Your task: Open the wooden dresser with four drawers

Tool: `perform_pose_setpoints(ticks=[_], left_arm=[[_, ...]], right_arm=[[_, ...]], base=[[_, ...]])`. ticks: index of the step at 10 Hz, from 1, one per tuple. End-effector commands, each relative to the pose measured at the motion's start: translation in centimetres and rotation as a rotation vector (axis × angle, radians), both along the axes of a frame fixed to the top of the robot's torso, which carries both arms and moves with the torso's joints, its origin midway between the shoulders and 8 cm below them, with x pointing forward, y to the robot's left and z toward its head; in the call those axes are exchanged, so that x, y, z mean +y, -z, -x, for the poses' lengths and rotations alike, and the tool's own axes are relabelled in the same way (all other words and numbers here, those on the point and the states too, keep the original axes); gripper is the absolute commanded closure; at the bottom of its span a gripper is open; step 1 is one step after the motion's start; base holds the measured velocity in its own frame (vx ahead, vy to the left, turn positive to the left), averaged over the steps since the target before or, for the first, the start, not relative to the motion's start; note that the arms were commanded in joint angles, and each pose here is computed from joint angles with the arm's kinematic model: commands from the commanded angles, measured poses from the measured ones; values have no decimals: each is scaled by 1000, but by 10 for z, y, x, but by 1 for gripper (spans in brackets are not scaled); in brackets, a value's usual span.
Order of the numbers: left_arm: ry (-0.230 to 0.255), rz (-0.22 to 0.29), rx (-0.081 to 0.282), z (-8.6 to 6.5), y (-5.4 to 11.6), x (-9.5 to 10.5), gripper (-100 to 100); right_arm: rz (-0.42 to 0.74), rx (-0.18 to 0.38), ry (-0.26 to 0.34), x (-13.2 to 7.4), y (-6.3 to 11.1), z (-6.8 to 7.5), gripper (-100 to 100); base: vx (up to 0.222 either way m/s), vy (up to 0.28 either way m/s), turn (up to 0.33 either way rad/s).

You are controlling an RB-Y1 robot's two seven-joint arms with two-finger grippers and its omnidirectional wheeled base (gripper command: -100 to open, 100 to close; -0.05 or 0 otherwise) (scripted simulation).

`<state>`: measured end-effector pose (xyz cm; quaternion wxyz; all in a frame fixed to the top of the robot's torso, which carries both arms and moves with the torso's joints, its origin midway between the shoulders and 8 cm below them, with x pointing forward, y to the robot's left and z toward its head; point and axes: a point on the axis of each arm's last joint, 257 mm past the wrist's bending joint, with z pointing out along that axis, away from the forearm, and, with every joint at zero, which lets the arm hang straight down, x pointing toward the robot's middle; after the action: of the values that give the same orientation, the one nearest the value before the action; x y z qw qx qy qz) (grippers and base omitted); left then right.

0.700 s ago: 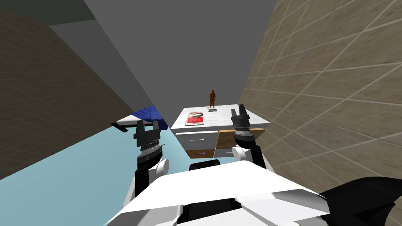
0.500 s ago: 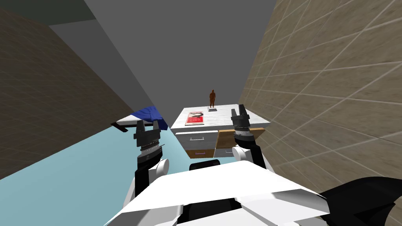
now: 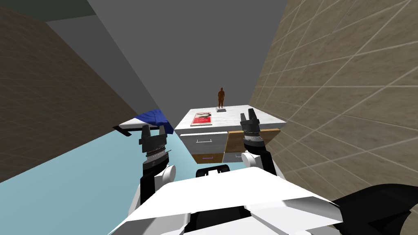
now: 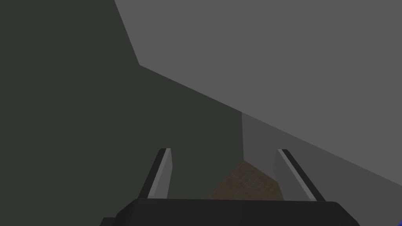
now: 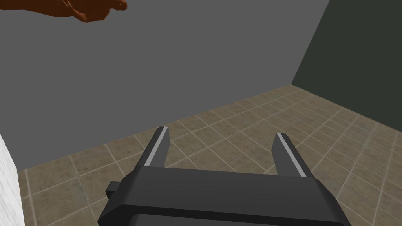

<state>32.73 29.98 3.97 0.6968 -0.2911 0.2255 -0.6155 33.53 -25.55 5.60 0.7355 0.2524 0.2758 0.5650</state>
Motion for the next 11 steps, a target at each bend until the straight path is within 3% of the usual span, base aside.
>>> perform_pose_setpoints(ticks=[1, 2, 3, 11], left_arm=[[0, 0, 0, 0, 0, 0, 0], [0, 0, 0, 0, 0, 0, 0], [0, 0, 0, 0, 0, 0, 0], [0, 0, 1, 0, 0, 0, 0]], right_arm=[[0, 0, 0, 0, 0, 0, 0], [0, 0, 0, 0, 0, 0, 0], [86, 12, 14, 8, 4, -2, -100], [408, 29, 158, 29, 21, -13, -100]], base=[[0, 0, 0], [0, 0, 0], [19, 20, -114], [32, 43, -93]])
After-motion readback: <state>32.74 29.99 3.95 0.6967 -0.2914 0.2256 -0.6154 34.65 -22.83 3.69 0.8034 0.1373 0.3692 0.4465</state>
